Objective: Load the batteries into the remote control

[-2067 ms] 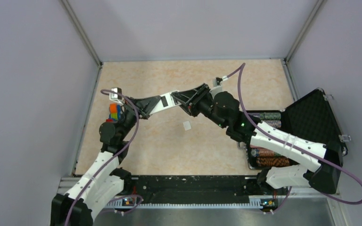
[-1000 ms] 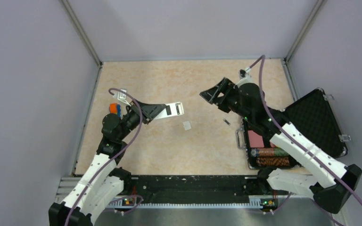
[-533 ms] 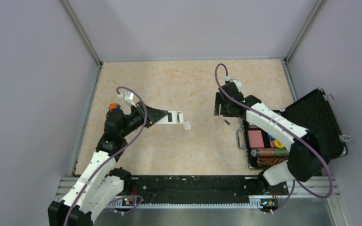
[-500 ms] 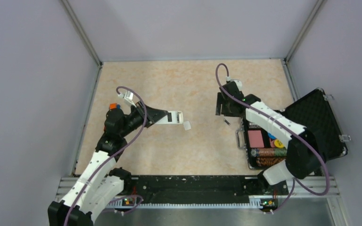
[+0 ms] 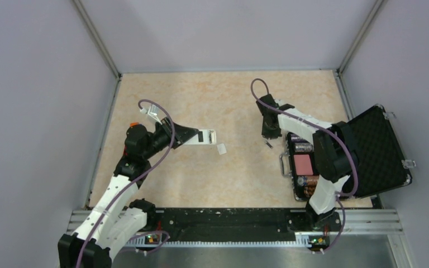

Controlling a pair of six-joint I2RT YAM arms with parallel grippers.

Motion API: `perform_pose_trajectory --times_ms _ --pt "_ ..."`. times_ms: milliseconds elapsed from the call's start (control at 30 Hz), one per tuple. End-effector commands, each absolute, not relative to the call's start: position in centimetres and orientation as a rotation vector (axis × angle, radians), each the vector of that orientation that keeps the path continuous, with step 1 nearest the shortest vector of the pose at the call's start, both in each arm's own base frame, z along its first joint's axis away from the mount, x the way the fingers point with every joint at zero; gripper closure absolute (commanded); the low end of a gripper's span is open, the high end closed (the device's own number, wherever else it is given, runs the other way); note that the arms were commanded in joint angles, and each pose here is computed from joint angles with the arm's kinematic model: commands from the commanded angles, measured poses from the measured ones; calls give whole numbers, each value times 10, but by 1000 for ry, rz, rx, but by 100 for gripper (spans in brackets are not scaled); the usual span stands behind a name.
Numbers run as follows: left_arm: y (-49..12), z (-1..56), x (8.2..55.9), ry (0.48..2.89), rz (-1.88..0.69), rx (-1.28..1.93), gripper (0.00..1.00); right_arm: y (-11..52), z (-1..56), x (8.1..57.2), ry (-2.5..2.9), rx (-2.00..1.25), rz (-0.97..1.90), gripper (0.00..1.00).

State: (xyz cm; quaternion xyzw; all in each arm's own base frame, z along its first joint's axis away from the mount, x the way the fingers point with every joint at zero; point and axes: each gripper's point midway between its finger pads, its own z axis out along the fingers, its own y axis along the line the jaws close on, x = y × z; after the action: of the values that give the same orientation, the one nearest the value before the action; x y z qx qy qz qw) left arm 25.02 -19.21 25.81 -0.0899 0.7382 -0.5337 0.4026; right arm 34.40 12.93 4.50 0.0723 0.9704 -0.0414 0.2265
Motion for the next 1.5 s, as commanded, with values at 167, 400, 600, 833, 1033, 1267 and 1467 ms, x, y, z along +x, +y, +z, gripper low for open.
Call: perform_pose_trajectory --times_ms 167,400,600,833,1033,1267,1467 --pt "-190 286 250 1754 -1361 -170 100 128 31 360 2682 199 -171 91" --pt "-190 287 250 1748 -1369 -172 100 136 21 339 2766 28 -78 92" --pt "-191 288 250 1738 -1376 -163 100 142 19 314 2811 -144 45 92" --pt "-191 285 251 1739 -1374 -170 100 142 41 309 2762 -145 73 94" --pt "-187 283 251 1735 -1349 -180 100 159 79 317 2672 98 211 91" --pt "-181 281 251 1731 -1305 -194 100 195 95 291 2632 187 355 66" --pt "-173 281 256 1727 -1241 -219 100 218 90 266 2567 535 566 59"
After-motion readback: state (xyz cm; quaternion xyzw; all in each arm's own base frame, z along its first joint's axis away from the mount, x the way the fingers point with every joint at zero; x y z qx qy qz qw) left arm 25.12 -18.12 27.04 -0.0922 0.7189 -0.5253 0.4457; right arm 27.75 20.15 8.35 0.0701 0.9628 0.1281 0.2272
